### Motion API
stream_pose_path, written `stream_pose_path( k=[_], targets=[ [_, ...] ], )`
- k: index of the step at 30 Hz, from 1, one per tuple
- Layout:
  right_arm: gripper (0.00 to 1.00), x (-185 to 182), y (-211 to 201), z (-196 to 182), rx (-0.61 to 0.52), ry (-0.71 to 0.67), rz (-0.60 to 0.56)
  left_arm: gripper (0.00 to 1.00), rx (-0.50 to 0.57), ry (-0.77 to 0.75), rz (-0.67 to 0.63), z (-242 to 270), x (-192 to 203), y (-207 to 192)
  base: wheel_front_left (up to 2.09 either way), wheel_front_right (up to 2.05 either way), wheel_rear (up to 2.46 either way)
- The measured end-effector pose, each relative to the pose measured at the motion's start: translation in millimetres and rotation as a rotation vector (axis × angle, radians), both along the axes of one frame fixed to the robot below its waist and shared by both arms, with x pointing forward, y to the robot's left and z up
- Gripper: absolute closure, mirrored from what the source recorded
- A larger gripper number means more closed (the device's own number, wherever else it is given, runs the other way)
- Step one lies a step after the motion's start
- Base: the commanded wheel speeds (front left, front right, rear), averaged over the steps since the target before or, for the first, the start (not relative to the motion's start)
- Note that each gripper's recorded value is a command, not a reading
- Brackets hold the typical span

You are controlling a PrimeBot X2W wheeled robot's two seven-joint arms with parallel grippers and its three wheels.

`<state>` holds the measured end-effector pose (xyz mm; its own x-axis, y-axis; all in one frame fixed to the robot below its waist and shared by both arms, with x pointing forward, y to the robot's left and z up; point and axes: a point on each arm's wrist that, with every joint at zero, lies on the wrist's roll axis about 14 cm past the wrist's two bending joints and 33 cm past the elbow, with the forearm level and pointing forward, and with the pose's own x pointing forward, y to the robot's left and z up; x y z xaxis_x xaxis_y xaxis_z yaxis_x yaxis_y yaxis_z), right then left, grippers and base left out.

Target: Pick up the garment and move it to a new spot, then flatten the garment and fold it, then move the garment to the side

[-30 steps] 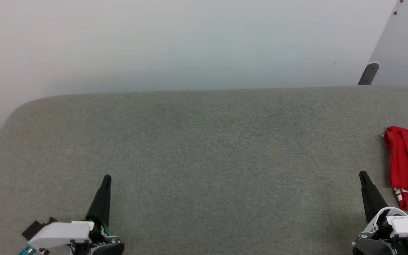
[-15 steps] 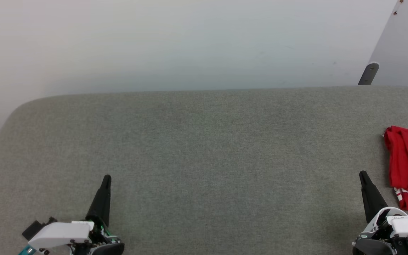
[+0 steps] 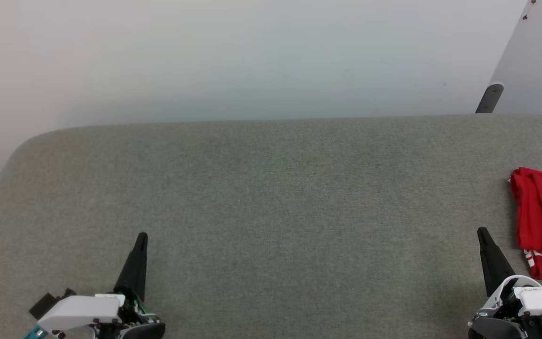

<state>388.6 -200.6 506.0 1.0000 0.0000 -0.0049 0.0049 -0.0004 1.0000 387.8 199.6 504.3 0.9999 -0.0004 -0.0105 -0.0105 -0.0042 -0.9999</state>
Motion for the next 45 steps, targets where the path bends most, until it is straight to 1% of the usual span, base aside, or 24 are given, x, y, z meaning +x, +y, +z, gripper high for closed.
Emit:
stream_pose_path(
  k=[45],
  targets=[
    [1.0,0.0,0.0,0.0,0.0,0.0,0.0,1.0,0.0,0.0,0.0,0.0,0.0,0.0,0.0,0.0,0.0]
  ],
)
